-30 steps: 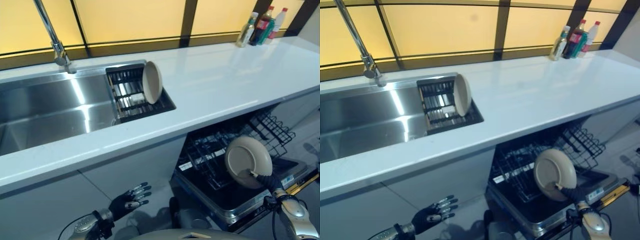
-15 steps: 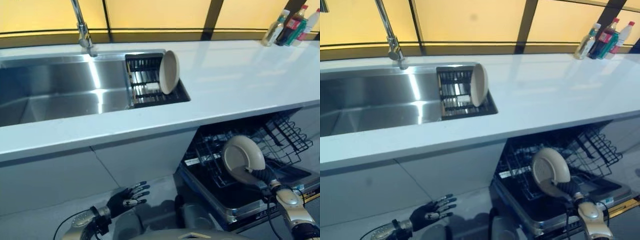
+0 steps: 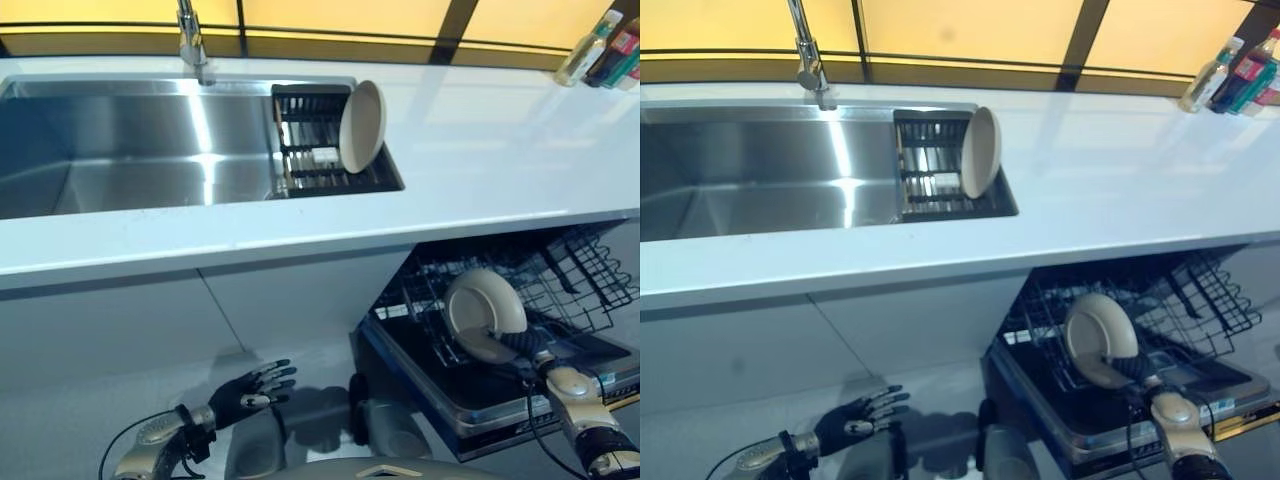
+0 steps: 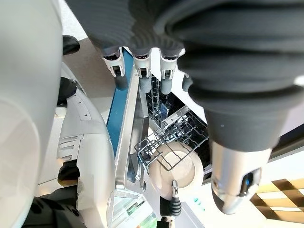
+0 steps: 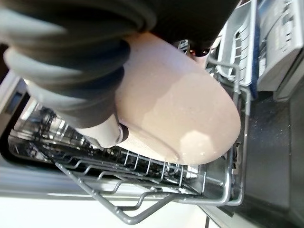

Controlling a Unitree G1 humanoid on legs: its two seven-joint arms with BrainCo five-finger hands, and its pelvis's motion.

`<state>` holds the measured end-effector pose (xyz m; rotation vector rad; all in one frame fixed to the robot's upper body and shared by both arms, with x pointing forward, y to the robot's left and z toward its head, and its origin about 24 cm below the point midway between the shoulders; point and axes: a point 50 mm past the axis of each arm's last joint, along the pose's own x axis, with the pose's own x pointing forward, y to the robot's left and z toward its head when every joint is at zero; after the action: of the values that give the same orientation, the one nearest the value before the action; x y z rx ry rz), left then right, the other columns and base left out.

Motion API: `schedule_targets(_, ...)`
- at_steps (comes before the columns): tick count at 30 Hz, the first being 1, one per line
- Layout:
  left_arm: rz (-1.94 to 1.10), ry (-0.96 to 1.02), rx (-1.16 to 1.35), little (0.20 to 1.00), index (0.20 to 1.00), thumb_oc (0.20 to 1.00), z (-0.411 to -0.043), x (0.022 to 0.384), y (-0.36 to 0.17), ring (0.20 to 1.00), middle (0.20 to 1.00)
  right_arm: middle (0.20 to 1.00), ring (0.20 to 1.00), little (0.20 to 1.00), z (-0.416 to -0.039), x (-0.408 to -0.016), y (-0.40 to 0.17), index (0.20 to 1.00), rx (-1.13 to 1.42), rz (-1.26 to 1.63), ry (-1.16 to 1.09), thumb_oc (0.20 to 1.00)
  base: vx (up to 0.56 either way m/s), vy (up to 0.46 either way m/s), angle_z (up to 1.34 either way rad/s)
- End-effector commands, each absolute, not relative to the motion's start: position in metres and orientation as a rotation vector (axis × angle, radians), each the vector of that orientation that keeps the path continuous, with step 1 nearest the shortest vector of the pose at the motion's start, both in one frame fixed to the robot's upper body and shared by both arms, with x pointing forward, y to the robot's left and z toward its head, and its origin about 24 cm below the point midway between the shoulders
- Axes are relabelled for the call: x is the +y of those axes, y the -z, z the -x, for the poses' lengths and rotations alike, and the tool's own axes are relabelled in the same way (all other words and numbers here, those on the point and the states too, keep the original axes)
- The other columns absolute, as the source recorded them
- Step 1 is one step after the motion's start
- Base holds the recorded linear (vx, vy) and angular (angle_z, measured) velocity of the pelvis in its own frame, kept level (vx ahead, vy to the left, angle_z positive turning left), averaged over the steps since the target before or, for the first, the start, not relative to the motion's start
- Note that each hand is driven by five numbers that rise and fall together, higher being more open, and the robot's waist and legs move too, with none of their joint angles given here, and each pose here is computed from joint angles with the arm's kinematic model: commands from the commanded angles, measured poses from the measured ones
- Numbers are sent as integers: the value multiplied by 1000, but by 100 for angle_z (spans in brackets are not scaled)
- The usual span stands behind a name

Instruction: Pick up plates and place into dishwasher.

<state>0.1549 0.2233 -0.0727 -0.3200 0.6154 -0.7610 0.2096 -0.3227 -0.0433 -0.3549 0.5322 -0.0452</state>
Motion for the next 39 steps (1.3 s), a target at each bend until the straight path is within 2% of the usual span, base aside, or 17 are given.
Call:
schedule_targets(1, 297, 887, 546, 1000, 1000, 1000, -166, 208, 58, 1000, 1000, 200, 200, 200, -242, -334, 12, 200, 429, 396, 72, 200, -13, -7, 6)
schedule_targets(11, 308, 906, 521, 1000, 1000, 1000, -175, 205, 52, 1000, 1000, 200, 200, 200, -246, -343, 19, 200, 494, 290, 159, 200, -8, -21, 6)
schedule_targets(28, 327, 929, 500, 1000, 1000, 1000, -176, 194, 53, 1000, 1000, 200, 200, 200, -254, -350, 15, 200, 539, 309, 215, 200, -2, 2, 0)
schedule_targets(29, 329, 928, 496, 1000, 1000, 1000, -177, 193, 53, 1000, 1000, 1000, 1000, 1000, -253, -351, 14, 1000, 541, 310, 230, 1000, 0, 0, 0)
schedule_targets(39, 339, 917, 486, 1000, 1000, 1000, -176, 190, 54, 1000, 1000, 1000, 1000, 1000, -251, -359, 12, 1000, 544, 327, 308, 1000, 0, 0, 0)
